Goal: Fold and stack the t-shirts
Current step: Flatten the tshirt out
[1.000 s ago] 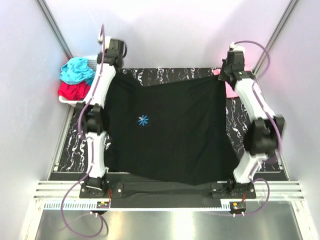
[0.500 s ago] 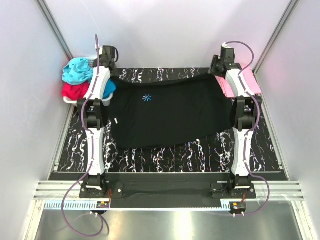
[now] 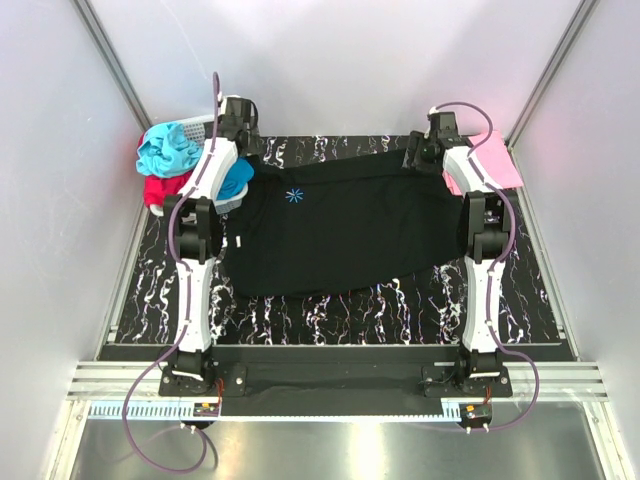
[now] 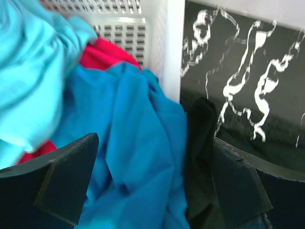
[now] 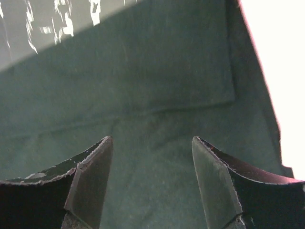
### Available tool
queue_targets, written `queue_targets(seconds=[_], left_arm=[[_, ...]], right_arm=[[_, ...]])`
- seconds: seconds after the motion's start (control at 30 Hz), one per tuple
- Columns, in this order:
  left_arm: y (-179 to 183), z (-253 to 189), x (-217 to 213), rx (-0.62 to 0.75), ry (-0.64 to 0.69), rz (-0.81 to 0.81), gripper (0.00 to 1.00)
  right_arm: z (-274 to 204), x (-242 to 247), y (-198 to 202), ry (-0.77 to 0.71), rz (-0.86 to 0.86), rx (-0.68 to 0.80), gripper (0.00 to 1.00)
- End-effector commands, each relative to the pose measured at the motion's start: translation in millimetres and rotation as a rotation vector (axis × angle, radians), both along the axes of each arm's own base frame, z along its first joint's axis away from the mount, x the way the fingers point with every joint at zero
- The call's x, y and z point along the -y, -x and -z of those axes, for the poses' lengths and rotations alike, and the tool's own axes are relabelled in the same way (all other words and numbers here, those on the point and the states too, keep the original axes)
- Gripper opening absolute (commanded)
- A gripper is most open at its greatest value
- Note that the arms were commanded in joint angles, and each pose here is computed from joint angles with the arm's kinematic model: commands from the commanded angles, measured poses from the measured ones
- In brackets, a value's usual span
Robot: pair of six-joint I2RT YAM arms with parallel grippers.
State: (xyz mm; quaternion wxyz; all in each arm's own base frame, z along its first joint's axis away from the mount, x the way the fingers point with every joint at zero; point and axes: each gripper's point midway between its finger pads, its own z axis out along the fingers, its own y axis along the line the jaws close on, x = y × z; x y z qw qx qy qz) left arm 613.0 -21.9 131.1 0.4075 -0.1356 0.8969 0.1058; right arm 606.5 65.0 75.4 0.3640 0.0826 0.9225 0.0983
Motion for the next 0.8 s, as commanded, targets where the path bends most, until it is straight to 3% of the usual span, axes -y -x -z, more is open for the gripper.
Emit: queue_targets(seconds=[0.0,0.13,0.57,0.77], left_arm=[[7,-56,-12,0.112,-0.002,-0.073,0.99],[18,-68,-19,0.156,0.032,-0.142,0.99],[11,-151,-4,0.320,0.080,-0.051,0.99],[42,-162,-2,0.291,0.088,-0.023,0.98]], right_arm=[[-51,-11,8,-0.014,-0.067,0.084,0.74],[-60,-17,17,-0.033,-0.098,0.098,0.73],[-52,-30,36,-0.046,-0.142,0.072,0.73],[-56,-36,42,-0.037,-0.152,0.076,0.72]])
